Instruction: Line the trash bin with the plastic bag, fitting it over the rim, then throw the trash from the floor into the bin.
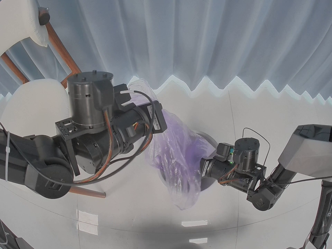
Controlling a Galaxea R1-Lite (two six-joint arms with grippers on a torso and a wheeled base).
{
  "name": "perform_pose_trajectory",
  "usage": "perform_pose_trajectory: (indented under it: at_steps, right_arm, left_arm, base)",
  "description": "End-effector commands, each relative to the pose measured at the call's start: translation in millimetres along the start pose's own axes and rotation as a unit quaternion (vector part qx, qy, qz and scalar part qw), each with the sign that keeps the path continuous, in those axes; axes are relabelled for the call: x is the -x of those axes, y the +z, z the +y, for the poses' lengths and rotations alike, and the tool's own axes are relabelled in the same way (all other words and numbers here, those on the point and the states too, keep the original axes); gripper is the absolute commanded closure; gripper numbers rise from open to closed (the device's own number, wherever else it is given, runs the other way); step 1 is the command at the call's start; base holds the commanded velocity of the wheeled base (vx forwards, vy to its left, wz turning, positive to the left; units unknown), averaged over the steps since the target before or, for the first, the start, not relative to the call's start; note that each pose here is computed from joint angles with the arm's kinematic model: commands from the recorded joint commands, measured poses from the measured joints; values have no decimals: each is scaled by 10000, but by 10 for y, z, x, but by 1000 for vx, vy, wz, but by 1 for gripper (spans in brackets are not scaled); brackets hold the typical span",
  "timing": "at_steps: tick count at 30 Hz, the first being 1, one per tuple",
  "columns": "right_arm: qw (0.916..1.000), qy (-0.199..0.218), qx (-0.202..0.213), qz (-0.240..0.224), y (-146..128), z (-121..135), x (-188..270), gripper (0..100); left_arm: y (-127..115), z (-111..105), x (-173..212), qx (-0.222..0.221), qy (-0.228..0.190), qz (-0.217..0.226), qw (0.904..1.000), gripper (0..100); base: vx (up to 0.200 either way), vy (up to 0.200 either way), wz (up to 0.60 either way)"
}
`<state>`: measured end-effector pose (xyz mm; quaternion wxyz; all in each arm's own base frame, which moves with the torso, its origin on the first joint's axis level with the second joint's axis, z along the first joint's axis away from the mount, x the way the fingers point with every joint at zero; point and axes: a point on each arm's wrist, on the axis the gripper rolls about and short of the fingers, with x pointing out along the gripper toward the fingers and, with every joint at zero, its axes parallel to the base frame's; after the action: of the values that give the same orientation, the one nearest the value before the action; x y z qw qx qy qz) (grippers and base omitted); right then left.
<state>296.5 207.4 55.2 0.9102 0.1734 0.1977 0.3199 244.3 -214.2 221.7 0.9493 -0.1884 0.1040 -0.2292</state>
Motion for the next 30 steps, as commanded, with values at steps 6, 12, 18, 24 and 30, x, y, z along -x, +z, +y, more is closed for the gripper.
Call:
perform_pose_trajectory:
  at_steps: [6,12,18,24,30]
  right_arm:
    - [9991,332,25,250,-265,247,-239,100]
    - [9985,-69,-14,545,-264,227,305,100]
    - [9959,-580,-206,662,-105,118,1306,100]
    - [9925,-1072,-581,106,342,-164,1673,100]
    - [9877,-1292,-846,242,571,-297,1541,100]
  left_arm:
    - [-107,-87,-36,-36,-147,93,9998,100]
    - [-114,-96,-70,-71,-188,95,9998,100]
    - [-185,-15,-139,-794,-640,438,9938,100]
    - [-381,31,-197,-1921,-1606,957,9634,100]
    - [-793,-45,-10,-2951,-2993,1564,8938,100]
  base:
    - [0,0,0]
    - [0,0,0]
    - [0,0,0]
    - [0,0,0]
    - [0,0,0]
